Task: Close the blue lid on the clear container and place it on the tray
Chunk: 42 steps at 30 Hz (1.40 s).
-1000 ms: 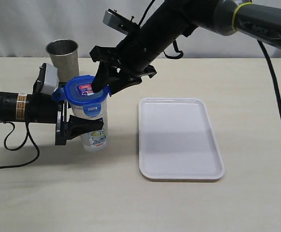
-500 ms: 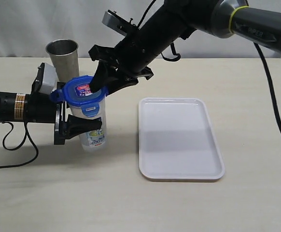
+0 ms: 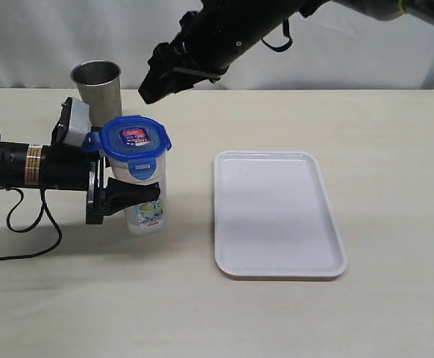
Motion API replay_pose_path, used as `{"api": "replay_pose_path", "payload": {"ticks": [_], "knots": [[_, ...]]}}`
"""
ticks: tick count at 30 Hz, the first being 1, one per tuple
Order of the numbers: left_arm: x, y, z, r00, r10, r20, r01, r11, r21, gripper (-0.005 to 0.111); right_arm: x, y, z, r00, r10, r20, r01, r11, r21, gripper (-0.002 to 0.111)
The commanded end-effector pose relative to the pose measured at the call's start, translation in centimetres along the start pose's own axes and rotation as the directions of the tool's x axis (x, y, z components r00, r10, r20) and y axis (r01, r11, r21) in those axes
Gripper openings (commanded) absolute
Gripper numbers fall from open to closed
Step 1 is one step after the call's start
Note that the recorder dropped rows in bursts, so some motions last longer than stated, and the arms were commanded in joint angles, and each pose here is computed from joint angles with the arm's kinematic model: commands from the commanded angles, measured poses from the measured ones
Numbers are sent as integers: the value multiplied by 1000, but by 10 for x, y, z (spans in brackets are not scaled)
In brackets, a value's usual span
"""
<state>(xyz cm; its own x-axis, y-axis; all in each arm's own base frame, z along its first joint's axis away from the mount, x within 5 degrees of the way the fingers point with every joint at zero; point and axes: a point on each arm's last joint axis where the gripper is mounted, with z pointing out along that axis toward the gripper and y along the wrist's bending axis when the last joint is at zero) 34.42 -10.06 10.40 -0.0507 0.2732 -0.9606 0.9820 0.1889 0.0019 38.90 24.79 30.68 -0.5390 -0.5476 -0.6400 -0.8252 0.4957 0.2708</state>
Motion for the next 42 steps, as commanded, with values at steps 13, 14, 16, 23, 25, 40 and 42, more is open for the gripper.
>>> {"api": "replay_pose_path", "payload": {"ticks": [13, 14, 16, 23, 25, 40, 42], "knots": [[-5, 1, 0, 1000, 0, 18, 0, 1000, -7, 0, 32, 87, 65, 664, -647, -375, 734, 658, 164, 40], [-5, 1, 0, 1000, 0, 18, 0, 1000, -7, 0, 38, 87, 71, 645, -654, -395, 750, 640, 166, 38], [-5, 1, 0, 1000, 0, 18, 0, 1000, -7, 0, 48, 85, 77, 637, -653, -410, 752, 643, 144, 37], [-5, 1, 0, 1000, -21, 18, 21, 1000, -6, 0, 75, 75, 94, 497, -734, -462, 850, 519, 91, 38], [-5, 1, 0, 1000, -25, 18, 25, 1000, -6, 0, 79, 73, 96, 484, -741, -465, 859, 503, 92, 41], [-4, 1, 0, 1000, -24, 17, 24, 1000, -4, 0, 100, 64, 112, 440, -752, -491, 885, 456, 94, 44], [-4, 0, 0, 1000, -16, 12, 16, 1000, 2, 0, 99, 65, 110, 456, -743, -490, 876, 471, 99, 44]]}}
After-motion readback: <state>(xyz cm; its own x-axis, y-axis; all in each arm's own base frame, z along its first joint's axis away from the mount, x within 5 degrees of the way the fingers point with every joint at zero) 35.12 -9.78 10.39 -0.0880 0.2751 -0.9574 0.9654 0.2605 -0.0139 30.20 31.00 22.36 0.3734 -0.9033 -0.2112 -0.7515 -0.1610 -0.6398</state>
